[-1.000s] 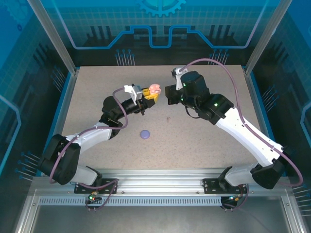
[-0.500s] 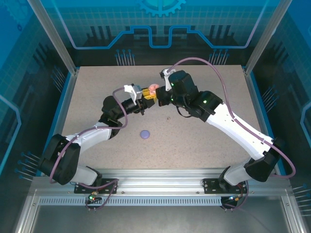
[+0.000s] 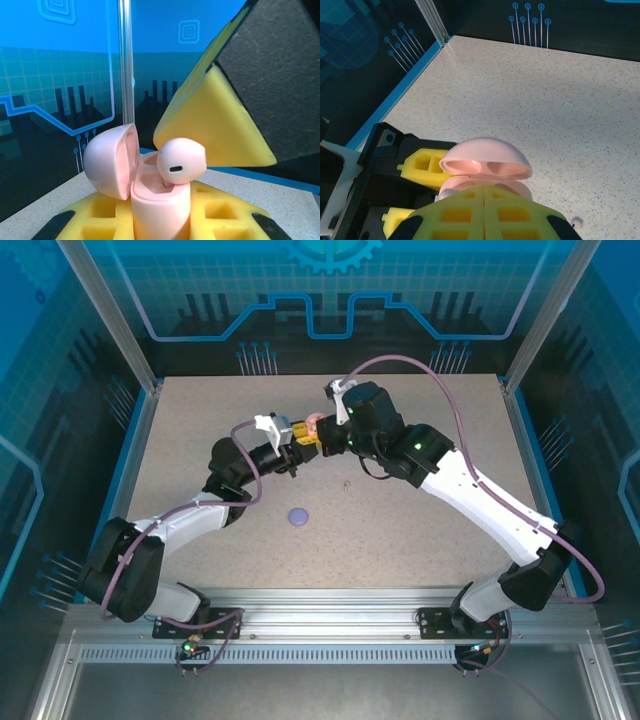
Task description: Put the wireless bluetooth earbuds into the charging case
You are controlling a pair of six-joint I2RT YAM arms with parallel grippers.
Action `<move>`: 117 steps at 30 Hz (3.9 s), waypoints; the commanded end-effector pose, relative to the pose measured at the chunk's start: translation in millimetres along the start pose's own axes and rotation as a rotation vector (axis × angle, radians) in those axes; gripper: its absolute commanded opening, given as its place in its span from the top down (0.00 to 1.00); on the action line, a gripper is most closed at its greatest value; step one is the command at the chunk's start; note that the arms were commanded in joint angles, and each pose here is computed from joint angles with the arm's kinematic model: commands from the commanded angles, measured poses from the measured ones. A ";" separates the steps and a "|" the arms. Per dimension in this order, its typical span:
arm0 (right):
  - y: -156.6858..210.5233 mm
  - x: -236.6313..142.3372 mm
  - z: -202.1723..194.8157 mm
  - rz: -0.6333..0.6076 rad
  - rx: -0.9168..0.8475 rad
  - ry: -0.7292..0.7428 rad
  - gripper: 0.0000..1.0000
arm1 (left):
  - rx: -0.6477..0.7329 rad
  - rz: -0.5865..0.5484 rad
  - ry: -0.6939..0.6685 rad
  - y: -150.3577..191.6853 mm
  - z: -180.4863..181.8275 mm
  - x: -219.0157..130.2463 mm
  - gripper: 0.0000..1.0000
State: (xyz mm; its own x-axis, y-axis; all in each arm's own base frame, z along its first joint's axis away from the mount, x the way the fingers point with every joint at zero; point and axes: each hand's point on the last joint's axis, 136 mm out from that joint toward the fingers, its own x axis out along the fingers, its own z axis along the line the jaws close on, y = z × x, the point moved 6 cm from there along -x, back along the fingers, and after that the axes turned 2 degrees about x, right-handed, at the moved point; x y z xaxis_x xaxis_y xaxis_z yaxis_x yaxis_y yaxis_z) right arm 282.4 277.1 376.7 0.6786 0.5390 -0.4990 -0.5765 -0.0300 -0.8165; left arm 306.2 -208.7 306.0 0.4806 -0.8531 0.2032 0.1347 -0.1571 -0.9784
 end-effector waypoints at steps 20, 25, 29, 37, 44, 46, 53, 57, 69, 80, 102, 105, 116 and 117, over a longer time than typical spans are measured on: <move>-3.4 10.0 22.9 0.025 0.086 -0.138 0.96 | 0.045 -0.054 0.040 -25.6 -7.9 4.0 1.00; -0.2 -0.4 21.2 0.004 0.093 -0.124 0.97 | 0.053 -0.054 0.036 -28.1 -6.9 5.1 1.00; -1.7 -13.5 13.8 -0.036 0.095 -0.083 0.96 | 0.052 -0.052 0.036 -27.2 -6.2 6.1 1.00; -2.9 -29.5 3.2 -0.080 0.084 -0.027 0.96 | 0.049 -0.048 0.038 -25.4 -6.0 6.4 1.00; -1.6 -41.1 -35.7 -0.116 0.136 0.089 0.94 | 0.061 -0.055 0.011 -28.6 -6.3 2.2 1.00; 8.1 -36.5 -57.4 -0.089 0.170 0.137 0.85 | 0.075 -0.064 -0.008 -30.9 -6.7 -1.0 1.00; 63.8 22.9 -110.9 0.108 0.242 0.290 0.48 | 0.098 -0.106 -0.101 -36.8 -3.0 -11.8 1.00; 92.1 72.3 -127.5 0.249 0.269 0.347 0.39 | 0.091 -0.107 -0.123 -37.6 -2.7 -15.4 1.00; 161.5 172.1 -156.4 0.540 0.340 0.516 0.45 | 0.086 -0.107 -0.154 -38.8 -6.8 -26.0 1.00; 183.9 188.8 -155.8 0.579 0.357 0.540 0.55 | 0.092 -0.094 -0.151 -34.6 -6.8 -25.8 1.00; 208.6 201.5 -153.9 0.634 0.317 0.584 0.65 | 0.098 -0.093 -0.145 -34.4 -7.9 -26.2 1.00; 210.7 199.2 -150.9 0.637 0.288 0.606 0.65 | 0.099 -0.094 -0.144 -34.9 -7.7 -25.8 1.00; 222.5 198.4 -147.3 0.654 0.279 0.646 0.67 | 0.096 -0.095 -0.141 -36.3 -8.1 -25.7 1.00; 223.7 198.2 -147.3 0.655 0.281 0.645 0.67 | 0.098 -0.097 -0.139 -36.9 -8.3 -25.6 1.00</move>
State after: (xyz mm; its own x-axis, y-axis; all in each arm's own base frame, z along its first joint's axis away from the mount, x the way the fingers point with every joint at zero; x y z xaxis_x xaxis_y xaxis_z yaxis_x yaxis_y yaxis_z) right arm 371.2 252.6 74.3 0.3357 -0.0370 -0.9413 -0.9360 0.0996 -0.3377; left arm 287.9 -186.6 327.6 0.5884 -0.7612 0.2728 0.2173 -0.1761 -0.9601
